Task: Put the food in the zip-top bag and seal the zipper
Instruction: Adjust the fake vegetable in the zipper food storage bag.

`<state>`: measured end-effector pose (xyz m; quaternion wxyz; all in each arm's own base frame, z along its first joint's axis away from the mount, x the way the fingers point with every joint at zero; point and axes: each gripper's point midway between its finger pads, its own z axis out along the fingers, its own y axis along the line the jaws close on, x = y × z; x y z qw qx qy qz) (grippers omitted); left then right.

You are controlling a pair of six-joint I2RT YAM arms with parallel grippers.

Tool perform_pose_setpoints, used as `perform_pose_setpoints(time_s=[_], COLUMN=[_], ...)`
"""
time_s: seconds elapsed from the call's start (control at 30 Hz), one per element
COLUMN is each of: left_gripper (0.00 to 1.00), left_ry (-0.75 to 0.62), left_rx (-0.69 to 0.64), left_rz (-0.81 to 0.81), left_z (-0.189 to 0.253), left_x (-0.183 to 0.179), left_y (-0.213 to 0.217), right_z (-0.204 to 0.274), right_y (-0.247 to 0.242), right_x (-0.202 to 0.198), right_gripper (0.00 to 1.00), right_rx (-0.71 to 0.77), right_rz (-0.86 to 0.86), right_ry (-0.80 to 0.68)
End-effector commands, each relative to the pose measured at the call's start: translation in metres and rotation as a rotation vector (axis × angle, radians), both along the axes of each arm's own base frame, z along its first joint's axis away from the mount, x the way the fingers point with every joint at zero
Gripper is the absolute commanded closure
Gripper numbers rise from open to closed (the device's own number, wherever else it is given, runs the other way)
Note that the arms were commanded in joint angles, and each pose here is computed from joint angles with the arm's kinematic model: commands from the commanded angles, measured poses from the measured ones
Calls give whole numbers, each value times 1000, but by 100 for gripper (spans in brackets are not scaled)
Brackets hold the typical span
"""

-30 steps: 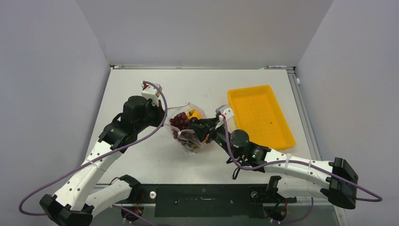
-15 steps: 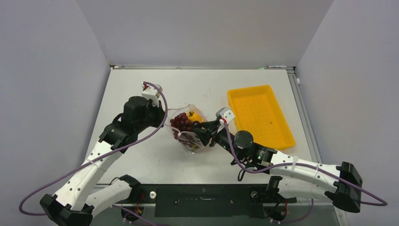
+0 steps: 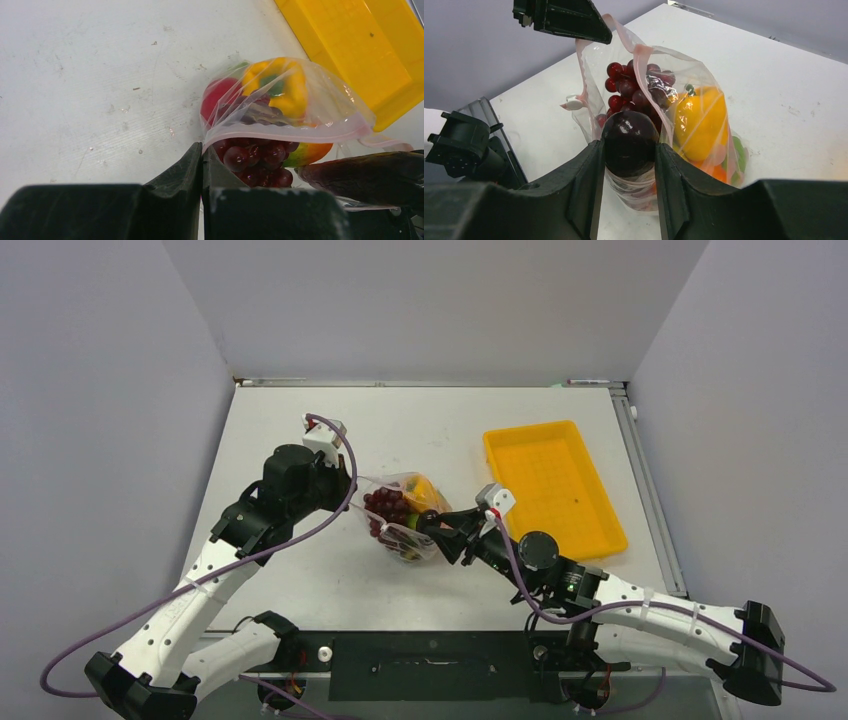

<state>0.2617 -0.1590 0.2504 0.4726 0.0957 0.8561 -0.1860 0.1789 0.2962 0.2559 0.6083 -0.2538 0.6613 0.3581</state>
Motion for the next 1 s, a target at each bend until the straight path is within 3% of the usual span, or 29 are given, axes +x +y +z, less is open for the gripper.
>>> perform_pose_setpoints(time_s=[0.0, 0.77, 0.9, 0.97], left_gripper=[100, 100, 100, 100], left_ry=[-77, -48, -47, -46], left_rx=[-23, -68, -69, -70], left_rz=[28, -86, -91, -95], left_z=[20, 19, 19, 19], left_x=[10, 1, 1, 1], left_y=[2, -18, -19, -20], right_z=[-23, -49, -32, -22], right_y=[-10, 12, 12, 14], right_x=[1, 20, 22, 22], right_gripper=[95, 94, 78, 64], right_rx=[-58, -190, -191, -194], right_rz=[-29, -81, -87, -80], right_ry=[0, -30, -55, -64])
